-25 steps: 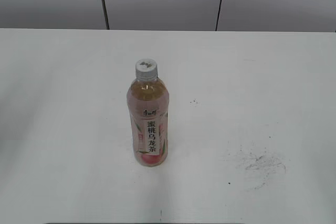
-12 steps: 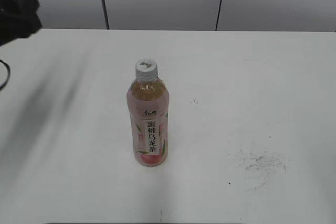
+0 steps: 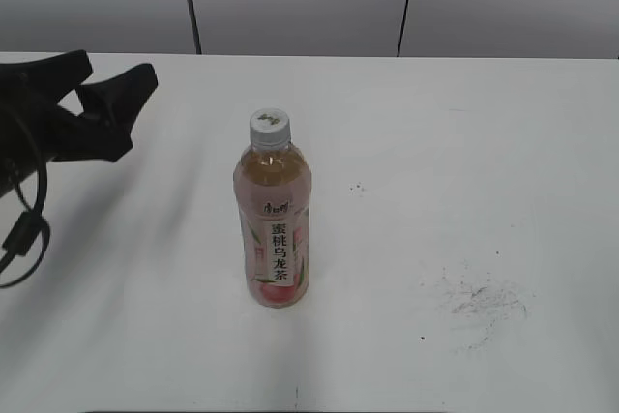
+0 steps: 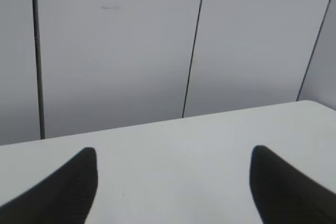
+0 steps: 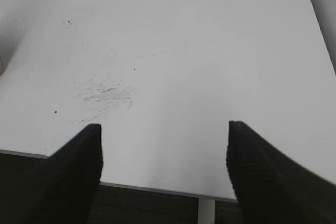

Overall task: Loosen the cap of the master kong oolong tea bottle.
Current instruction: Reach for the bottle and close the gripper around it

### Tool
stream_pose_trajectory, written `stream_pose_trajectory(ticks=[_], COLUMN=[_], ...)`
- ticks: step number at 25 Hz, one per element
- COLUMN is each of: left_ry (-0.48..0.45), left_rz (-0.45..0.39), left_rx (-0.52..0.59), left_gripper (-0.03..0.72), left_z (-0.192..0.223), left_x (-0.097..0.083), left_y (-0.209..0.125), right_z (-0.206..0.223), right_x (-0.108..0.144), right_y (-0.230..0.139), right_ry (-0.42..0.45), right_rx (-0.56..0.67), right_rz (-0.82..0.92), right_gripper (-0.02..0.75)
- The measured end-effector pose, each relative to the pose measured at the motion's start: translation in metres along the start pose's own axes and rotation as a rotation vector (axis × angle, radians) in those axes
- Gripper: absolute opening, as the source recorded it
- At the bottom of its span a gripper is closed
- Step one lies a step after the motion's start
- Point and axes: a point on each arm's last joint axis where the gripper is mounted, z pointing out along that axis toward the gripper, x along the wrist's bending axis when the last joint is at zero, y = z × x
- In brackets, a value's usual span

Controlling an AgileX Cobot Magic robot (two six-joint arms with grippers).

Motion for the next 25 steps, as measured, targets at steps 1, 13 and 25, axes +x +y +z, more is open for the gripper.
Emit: stream_pose_trajectory(ticks=[1,13,25], left_ry=[-0.015,-0.322,-0.477], left_rz=[-0.004,0.032,0.026], left_rx=[-0.009,0.212,0.17], left_gripper=[0.529,0.594,0.592], left_z=[-0.006,-0.059,-0.028], left_x=[-0.002,-0.038,-0.044], left_y=[-0.003,-0.045,-0.033], right_z=[0.0,0.0,0.0], right_x=[0.0,0.0,0.0], right_y=[0.0,0.0,0.0], right_ry=[0.0,0.0,0.0], right_rx=[0.0,0.0,0.0], right_rz=[0.0,0.0,0.0], right_gripper=[0.554,0.554,0.554])
